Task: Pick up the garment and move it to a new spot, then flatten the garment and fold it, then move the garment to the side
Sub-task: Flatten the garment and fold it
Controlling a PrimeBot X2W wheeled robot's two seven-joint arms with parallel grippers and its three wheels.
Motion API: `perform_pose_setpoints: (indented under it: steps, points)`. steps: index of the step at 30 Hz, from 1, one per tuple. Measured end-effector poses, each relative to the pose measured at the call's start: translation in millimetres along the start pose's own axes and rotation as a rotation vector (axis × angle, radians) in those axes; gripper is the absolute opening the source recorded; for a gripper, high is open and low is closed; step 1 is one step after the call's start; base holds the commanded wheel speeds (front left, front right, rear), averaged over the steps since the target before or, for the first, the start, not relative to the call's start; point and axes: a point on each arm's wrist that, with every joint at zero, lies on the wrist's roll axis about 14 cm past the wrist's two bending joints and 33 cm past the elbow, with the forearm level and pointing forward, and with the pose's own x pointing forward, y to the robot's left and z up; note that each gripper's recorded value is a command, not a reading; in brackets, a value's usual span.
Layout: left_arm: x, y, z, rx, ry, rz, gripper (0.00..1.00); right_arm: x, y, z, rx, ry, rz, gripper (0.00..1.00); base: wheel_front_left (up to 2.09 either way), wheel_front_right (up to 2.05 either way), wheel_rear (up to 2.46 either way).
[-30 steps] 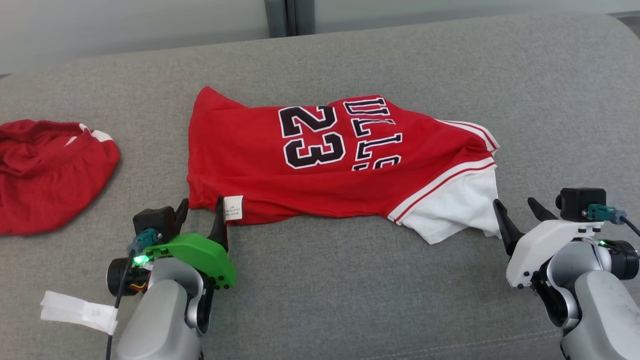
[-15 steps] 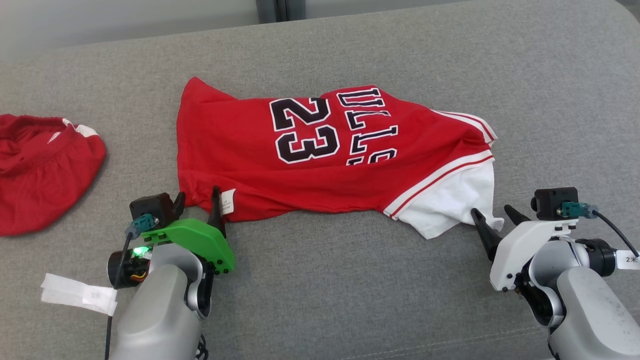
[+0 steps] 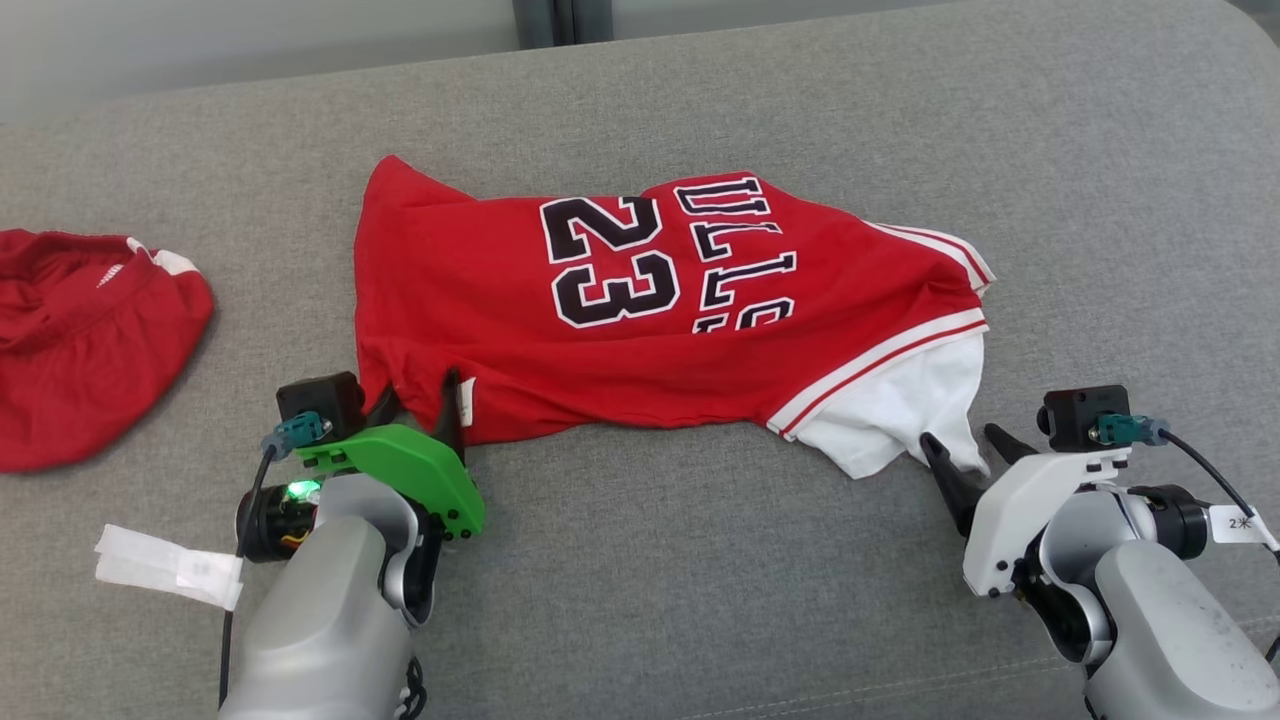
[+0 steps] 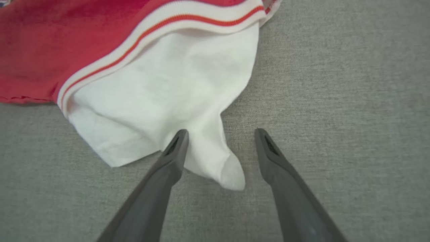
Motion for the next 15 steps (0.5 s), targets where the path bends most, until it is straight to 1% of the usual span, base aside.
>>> perform_pose_setpoints:
  steps: [1,2,4,6,7,9,10,11,12,13,15]
  points:
    - [0.3,0.0,-0.1,0.001,-0.001,0.0,0.56,0.0,0.8,-0.7,-0.001,0.002,0.003,1.0,0.0,0.0,0.0]
    - [0.8,0.2,-0.9,0.002,0.002,0.001,0.5,0.1,2.5,-1.8,0.001,0.005,0.009,1.0,0.0,0.0,0.0]
    - [1.8,0.9,-1.7,0.007,0.005,0.002,0.46,0.3,3.5,-3.5,0.006,0.011,0.014,1.0,0.0,0.0,0.0]
    - [3.6,2.1,-0.5,0.009,0.001,0.002,0.22,1.0,3.2,-4.9,0.017,0.017,0.016,1.0,0.0,0.0,0.0]
    - [4.5,2.4,-0.2,0.008,-0.001,0.001,0.0,1.9,2.4,-5.5,0.024,0.022,0.017,1.0,0.0,0.0,0.0]
    - [6.2,3.0,-0.9,0.007,-0.001,-0.001,0.0,4.2,1.1,-7.0,0.034,0.032,0.017,1.0,0.0,0.0,0.0]
    - [6.9,3.4,-2.0,0.008,0.001,-0.003,0.0,5.7,1.4,-8.6,0.037,0.043,0.019,0.91,0.0,0.0,0.0]
    - [7.5,4.2,-2.9,0.008,0.002,-0.001,0.0,7.1,1.3,-8.8,0.037,0.048,0.021,0.48,0.0,0.0,0.0]
    - [7.9,4.7,-4.3,0.008,0.005,-0.001,0.0,8.9,0.9,-8.2,0.04,0.049,0.021,0.28,0.0,0.0,0.0]
    - [8.2,5.3,-4.7,0.007,0.005,-0.002,0.0,10.7,2.2,-7.6,0.041,0.051,0.026,0.0,0.0,0.0,0.0]
    - [8.3,6.6,-3.3,-0.002,-0.003,-0.002,0.0,13.1,4.8,-6.9,0.045,0.051,0.035,0.0,0.0,0.0,0.0]
